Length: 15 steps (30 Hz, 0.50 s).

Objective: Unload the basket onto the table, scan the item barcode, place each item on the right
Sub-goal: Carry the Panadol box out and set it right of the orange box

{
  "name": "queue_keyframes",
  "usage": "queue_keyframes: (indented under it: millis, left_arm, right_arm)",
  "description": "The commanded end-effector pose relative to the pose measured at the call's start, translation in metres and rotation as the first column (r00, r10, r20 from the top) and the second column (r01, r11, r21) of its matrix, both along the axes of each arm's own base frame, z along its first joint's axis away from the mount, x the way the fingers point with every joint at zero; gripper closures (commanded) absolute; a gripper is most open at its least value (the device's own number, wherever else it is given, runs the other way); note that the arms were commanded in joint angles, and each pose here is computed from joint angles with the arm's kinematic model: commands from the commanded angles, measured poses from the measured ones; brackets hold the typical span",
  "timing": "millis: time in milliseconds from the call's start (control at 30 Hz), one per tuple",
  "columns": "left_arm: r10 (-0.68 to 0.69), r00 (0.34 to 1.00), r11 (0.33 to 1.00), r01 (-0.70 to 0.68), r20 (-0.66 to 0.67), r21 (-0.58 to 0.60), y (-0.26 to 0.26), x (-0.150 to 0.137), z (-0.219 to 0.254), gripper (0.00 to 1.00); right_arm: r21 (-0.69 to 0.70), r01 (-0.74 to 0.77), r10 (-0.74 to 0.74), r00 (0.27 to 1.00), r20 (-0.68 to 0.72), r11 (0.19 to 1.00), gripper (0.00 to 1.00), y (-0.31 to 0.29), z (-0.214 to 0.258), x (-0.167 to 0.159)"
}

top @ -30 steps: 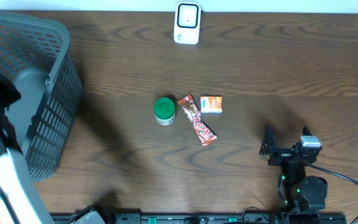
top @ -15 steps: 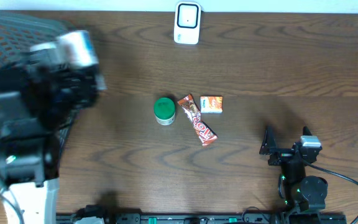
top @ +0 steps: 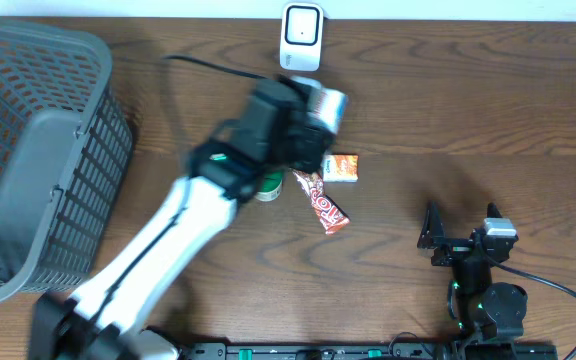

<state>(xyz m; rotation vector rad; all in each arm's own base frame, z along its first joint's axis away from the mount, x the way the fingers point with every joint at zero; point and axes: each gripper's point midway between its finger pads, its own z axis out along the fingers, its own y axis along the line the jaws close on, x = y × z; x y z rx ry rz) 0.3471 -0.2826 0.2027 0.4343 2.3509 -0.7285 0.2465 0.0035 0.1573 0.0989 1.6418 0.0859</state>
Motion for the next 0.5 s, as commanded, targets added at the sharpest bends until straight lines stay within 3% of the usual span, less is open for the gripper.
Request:
queue_keyframes:
  millis: [0,267,467]
  left_arm:
    - [-0.041,0.999,0.999,0.042,-0.036,0.024,-0.035,-0.004,-0.033,0.56]
    - [-0.091,0.987,0.995,0.096,-0.135,0.032,-0.096,-0.023,-0.110,0.55]
    - [0.108,0.966,0.994,-0.098,-0.233,0.056,-0.102,-0.025,-0.147,0.55]
  right_arm:
    - [-0.013,0.000,0.000,1.000,-0.003,1.000,0.01,0.000,-0.001,0.000]
    - [-0.013,0.000,0.000,1.000,-0.003,1.000,0.01,0.000,-0.001,0.000]
    - [-0.013,0.000,0.000,1.000,-0.003,1.000,0.01,0.000,-0.001,0.000]
